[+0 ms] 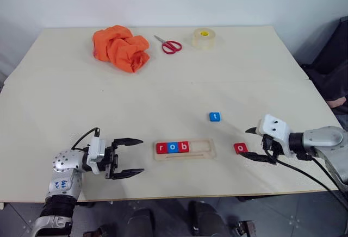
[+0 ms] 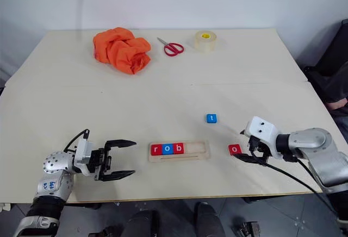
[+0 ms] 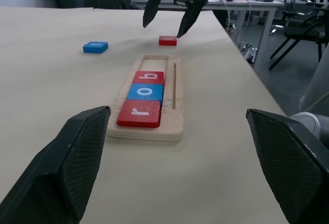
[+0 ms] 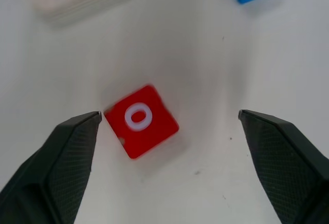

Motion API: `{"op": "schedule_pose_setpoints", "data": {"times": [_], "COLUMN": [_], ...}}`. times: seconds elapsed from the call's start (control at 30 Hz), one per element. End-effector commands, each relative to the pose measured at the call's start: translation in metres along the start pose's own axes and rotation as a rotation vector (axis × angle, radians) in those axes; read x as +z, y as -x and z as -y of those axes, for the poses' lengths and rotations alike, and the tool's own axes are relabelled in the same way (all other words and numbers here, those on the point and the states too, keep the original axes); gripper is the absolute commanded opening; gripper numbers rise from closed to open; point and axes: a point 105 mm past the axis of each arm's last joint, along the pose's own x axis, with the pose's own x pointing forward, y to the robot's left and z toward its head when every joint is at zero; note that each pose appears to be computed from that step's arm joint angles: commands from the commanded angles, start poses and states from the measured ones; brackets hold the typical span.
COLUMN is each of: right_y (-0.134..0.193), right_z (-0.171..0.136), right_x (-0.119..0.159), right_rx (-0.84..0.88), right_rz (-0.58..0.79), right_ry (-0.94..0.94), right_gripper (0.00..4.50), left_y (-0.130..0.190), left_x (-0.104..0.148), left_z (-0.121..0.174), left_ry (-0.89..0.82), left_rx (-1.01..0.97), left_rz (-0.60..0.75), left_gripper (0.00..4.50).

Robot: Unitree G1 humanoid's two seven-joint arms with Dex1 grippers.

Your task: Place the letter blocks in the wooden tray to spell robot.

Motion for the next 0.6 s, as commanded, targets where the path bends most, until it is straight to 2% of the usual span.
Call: {"op": "schedule_pose_setpoints", "data": {"times": [0.03, 0.1, 0.2, 0.43, 0.6], "right_y": [-0.002, -0.006, -0.011, -0.014, -0.011], "right_z": [0.002, 0.003, 0.005, 0.007, 0.016], "right_x": [-0.001, -0.001, 0.0, 0.003, 0.013], "right_rx": [0.056, 0.078, 0.082, 0.091, 0.033], "right_rz": [-0.027, -0.025, -0.028, -0.013, 0.018], "right_ry": [0.064, 0.073, 0.072, 0.082, 0.086], "right_gripper": [4.47, 4.47, 3.89, 1.49, 1.45], "left_y": [0.004, 0.005, 0.005, 0.007, 0.007], "left_x": [0.007, 0.007, 0.007, 0.008, 0.008], "left_z": [0.002, 0.004, 0.006, 0.009, 0.008], "left_ry": [-0.043, -0.044, -0.044, -0.043, -0.045], "left_rx": [0.013, 0.021, 0.03, 0.049, 0.053], "left_rz": [0.001, 0.001, 0.0, -0.004, -0.005], "left_gripper": [4.5, 4.5, 4.5, 4.5, 4.5]}}
